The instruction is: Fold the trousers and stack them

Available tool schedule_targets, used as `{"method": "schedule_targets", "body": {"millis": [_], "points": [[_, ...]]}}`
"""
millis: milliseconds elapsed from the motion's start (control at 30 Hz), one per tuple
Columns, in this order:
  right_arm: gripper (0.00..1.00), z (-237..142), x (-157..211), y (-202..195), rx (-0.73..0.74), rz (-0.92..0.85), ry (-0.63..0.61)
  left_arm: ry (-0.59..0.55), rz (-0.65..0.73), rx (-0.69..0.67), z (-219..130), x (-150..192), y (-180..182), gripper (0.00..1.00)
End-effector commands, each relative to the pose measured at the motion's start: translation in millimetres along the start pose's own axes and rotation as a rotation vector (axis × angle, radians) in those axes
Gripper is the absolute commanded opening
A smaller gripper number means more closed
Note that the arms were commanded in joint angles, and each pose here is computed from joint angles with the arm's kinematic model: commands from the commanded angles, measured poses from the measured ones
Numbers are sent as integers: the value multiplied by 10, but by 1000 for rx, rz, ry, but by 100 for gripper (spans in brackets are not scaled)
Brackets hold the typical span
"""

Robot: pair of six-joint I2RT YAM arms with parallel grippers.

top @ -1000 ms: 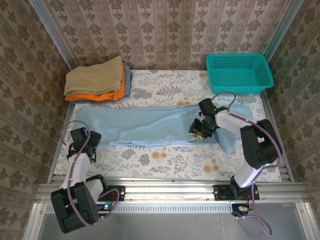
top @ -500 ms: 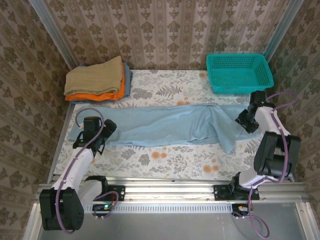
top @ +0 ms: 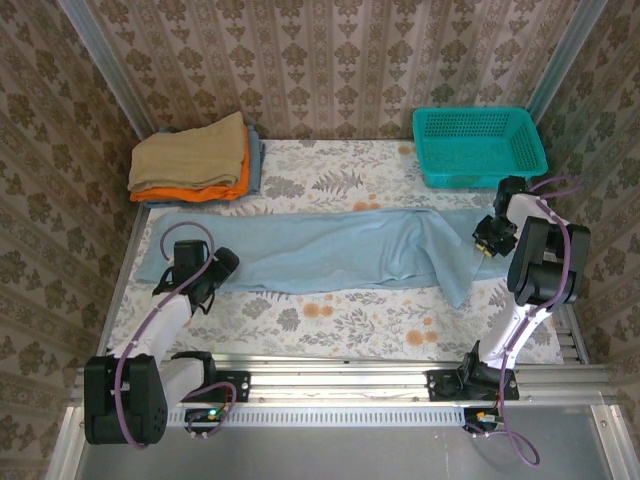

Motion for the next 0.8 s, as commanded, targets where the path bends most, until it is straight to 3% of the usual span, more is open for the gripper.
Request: {"method": "schedule_targets", "body": {"millis": [0,33,400,733,767], "points": [[4,-99,27,-48,7,5,-25,0,13,20,-1,-10,-12,90],[0,-140,25,-46,-2,10,-38,1,14,22,-2,-11,-20,90],[0,-1005,-373,-17,-15,71,-334,-7,14,36,-61,-49,-75,88],[0,-1112,-1016,254,75,78,-529,-7,22,48,-95,-49,-98,87],[5,-1015,-1051,310,65,73,-525,-10,21,52,-96,-55,-103,87]]}}
Point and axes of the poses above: each hand's point on the last joint's axis, 136 mm out from that joint toward the fingers, its own z axis out along the fingers, its own y axis along the line the jaws close on, x = y × z, the point moved 4 cm from there along -z, back along the fingers, and after that the axes turned 3 degrees about -z, right-handed, at the moved point
